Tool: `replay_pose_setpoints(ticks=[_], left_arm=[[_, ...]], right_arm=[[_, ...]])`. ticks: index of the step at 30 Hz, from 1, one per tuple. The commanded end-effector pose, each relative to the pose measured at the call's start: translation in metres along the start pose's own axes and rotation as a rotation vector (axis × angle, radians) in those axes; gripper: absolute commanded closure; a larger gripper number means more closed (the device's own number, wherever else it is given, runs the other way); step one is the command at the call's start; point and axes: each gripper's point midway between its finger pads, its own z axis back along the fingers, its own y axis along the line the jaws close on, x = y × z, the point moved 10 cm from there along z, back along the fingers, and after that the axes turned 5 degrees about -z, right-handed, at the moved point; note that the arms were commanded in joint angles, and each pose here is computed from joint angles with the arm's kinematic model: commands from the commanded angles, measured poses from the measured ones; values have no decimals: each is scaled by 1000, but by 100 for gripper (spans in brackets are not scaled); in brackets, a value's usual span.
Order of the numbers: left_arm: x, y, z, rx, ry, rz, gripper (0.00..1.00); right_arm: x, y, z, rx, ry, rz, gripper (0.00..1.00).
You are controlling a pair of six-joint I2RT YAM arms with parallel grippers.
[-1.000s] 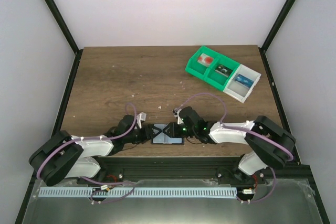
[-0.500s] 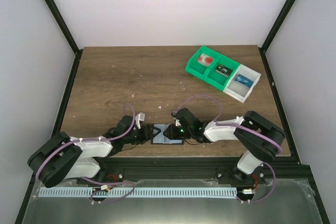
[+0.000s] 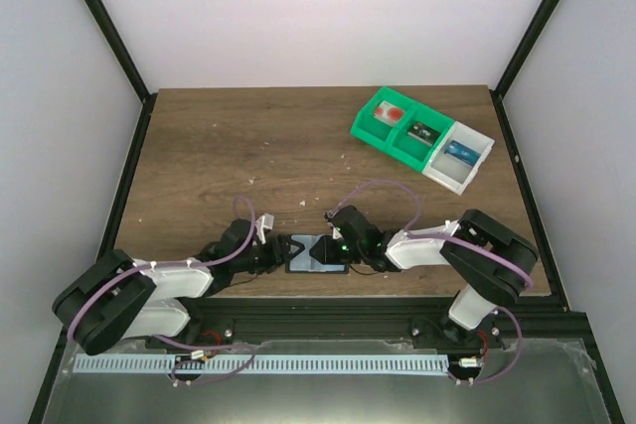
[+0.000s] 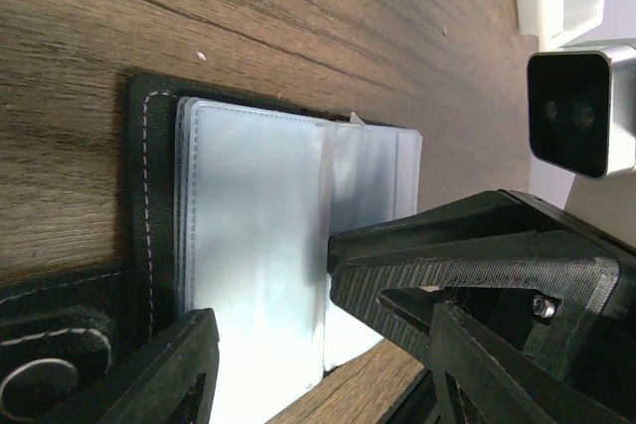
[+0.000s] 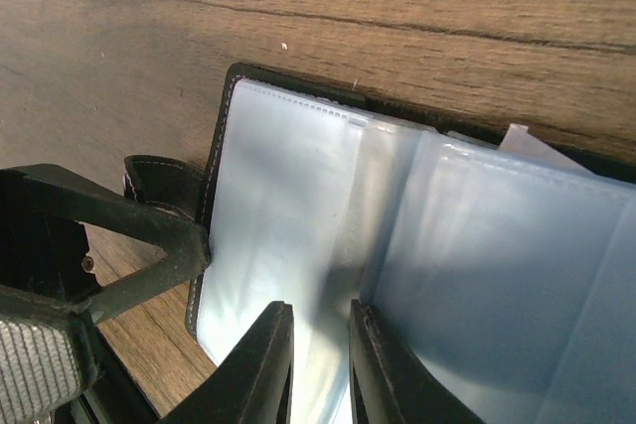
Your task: Take the credit cards out of the card holder
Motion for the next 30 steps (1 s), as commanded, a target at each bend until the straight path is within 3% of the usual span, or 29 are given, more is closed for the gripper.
replay_pose_setpoints(ticks=[1,17,30], left_arm=[[0,3,2,64,9,-5,39],[3,5,-3,112,15,-8,39],[3,-20,-4,-104,88,9,40]], right_arm=[[-8,-13,-2,-63,-1,-21,82],[-10,-16,-4,-56,6,3,83],[-13,-18,-9,7,7,6,84]])
